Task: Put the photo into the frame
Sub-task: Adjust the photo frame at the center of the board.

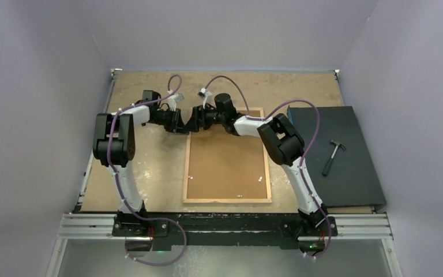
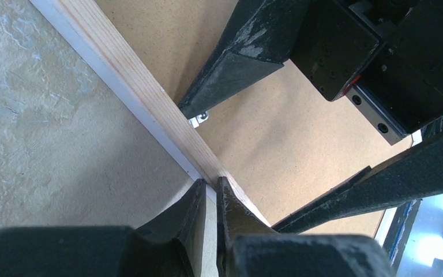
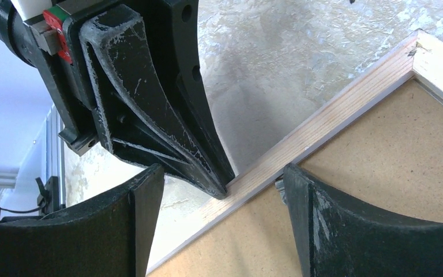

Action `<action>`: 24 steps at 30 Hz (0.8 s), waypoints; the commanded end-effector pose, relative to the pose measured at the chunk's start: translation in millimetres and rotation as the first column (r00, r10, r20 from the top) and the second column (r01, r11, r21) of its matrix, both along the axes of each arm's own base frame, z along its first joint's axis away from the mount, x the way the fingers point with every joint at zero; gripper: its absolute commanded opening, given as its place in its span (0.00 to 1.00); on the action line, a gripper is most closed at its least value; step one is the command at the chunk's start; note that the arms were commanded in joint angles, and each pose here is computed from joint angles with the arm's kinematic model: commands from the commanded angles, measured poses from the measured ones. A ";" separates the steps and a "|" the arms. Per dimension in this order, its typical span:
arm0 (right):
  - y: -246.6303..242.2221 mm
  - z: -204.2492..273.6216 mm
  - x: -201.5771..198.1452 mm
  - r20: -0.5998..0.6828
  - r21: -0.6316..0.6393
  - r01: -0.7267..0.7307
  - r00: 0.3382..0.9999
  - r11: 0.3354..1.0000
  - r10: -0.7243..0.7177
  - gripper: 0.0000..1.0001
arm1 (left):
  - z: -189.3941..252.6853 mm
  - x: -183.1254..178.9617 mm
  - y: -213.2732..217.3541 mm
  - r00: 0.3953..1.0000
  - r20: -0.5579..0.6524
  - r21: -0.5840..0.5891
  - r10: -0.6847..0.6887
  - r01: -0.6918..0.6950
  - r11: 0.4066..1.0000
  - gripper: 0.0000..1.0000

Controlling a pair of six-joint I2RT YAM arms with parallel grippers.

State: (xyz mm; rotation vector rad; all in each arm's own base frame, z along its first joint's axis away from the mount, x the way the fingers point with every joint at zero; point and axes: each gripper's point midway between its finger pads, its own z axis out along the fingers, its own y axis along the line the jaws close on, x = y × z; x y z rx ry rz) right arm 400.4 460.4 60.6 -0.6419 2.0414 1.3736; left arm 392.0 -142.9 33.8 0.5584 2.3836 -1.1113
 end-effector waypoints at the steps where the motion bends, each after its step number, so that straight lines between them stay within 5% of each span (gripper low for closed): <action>1: 16.7 45.9 -12.0 0.042 0.058 -0.088 0.995 0.994 0.085 0.79 | -4.1 -11.7 4.2 1.000 -0.013 0.043 -0.020 0.021 0.999 0.08; 8: 7.1 122.5 4.0 0.154 0.103 -0.016 0.988 0.995 0.000 0.89 | 5.3 -8.6 36.1 1.000 0.000 0.067 0.018 -0.018 0.998 0.08; 10: -12.0 133.6 12.8 0.161 0.095 0.068 0.983 0.993 -0.082 0.98 | 8.7 -11.3 41.7 1.000 0.003 0.073 0.016 -0.016 0.997 0.09; 14: -79.6 136.5 34.5 0.130 0.062 0.306 0.941 0.950 -0.312 0.99 | 15.0 -17.4 46.4 1.000 0.029 0.106 0.001 -0.004 0.994 0.13; 19: -197.3 117.2 52.4 0.092 -0.087 0.664 0.747 0.743 -0.658 0.99 | 24.1 -23.7 43.6 0.997 0.066 0.101 -0.035 0.028 0.994 0.17; 24: -282.3 77.3 39.0 0.069 -0.249 0.796 0.583 0.552 -0.809 0.99 | 8.5 -47.8 31.3 0.980 0.105 0.227 -0.170 0.142 0.963 0.17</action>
